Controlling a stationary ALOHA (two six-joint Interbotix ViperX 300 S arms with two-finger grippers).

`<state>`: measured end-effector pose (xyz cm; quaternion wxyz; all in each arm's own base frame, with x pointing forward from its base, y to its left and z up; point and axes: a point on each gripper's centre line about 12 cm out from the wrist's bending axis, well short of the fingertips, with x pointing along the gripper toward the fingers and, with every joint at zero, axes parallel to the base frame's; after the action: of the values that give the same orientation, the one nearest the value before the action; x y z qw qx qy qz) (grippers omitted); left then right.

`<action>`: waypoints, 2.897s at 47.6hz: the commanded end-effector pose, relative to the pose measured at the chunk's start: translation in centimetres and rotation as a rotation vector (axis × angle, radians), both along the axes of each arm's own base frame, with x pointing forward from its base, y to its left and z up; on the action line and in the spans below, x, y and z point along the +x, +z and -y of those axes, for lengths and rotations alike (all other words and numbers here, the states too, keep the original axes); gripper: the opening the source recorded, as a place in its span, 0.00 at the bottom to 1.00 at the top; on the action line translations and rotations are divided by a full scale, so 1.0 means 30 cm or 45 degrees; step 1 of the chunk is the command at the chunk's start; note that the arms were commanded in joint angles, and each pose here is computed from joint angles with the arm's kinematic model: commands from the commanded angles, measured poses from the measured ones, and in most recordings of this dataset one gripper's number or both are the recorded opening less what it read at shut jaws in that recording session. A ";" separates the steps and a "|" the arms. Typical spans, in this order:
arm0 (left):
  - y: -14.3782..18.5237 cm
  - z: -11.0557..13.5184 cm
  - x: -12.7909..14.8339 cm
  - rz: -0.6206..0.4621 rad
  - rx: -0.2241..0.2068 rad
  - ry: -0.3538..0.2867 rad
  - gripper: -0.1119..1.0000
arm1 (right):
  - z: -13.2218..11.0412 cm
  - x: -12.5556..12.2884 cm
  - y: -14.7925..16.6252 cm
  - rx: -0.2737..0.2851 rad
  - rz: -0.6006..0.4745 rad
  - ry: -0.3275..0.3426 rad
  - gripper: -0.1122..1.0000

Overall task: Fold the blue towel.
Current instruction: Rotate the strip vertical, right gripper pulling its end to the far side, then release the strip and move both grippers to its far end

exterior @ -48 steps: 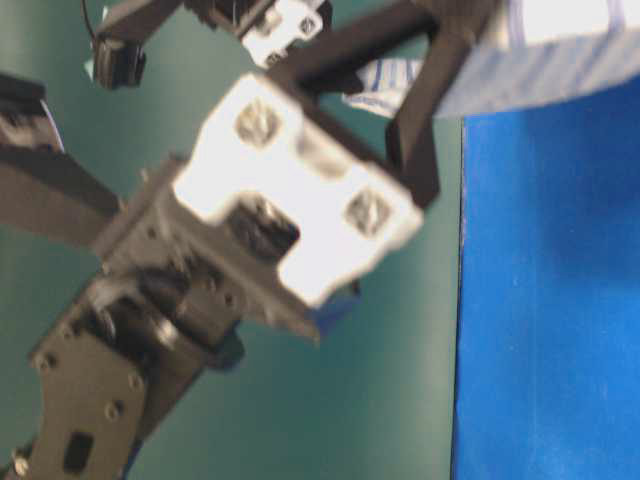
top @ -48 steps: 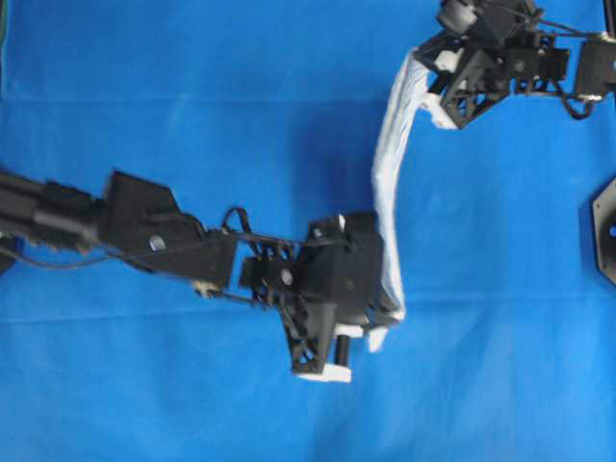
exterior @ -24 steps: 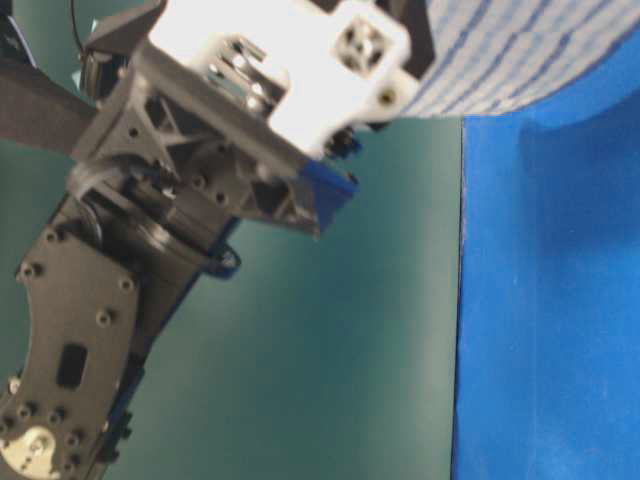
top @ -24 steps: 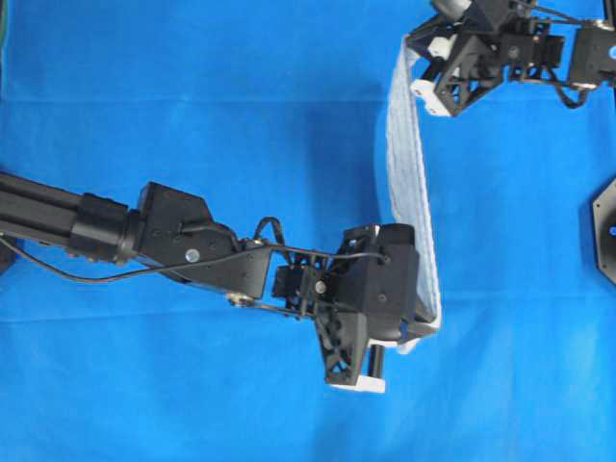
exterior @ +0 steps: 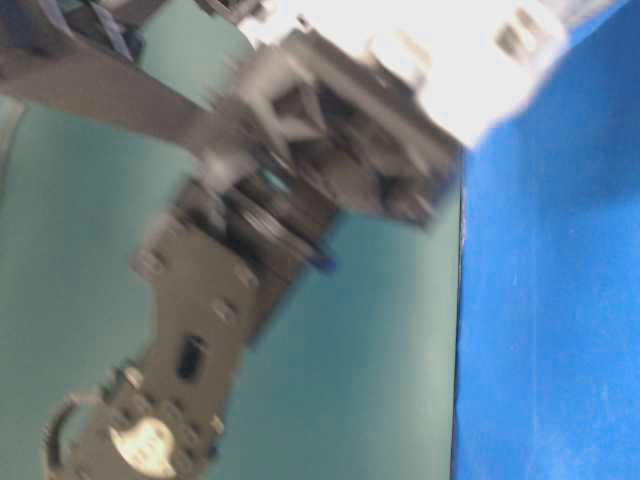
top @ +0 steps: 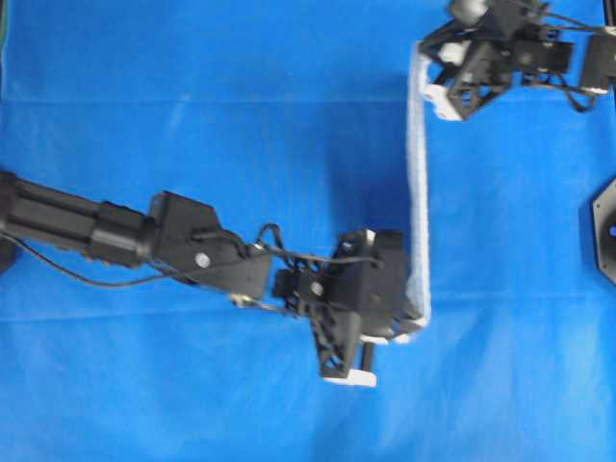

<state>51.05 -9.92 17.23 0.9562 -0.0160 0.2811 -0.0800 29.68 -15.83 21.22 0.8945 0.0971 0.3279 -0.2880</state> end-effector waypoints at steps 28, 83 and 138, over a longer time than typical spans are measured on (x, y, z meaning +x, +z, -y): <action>-0.035 -0.016 -0.231 -0.045 -0.124 0.064 0.12 | 0.045 0.277 -0.032 -0.002 0.037 0.105 0.12; 0.146 -0.260 -0.574 0.064 -0.118 0.232 0.74 | -0.157 0.031 0.077 -0.047 0.219 0.263 0.65; -0.031 -0.796 -0.504 0.144 -0.091 0.783 0.90 | 0.045 -0.008 -0.108 0.043 0.181 0.090 0.70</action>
<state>35.11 12.19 15.90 0.9488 -0.1280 0.2213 0.1858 28.56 -15.96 18.02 0.9247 0.1176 0.2746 -0.2359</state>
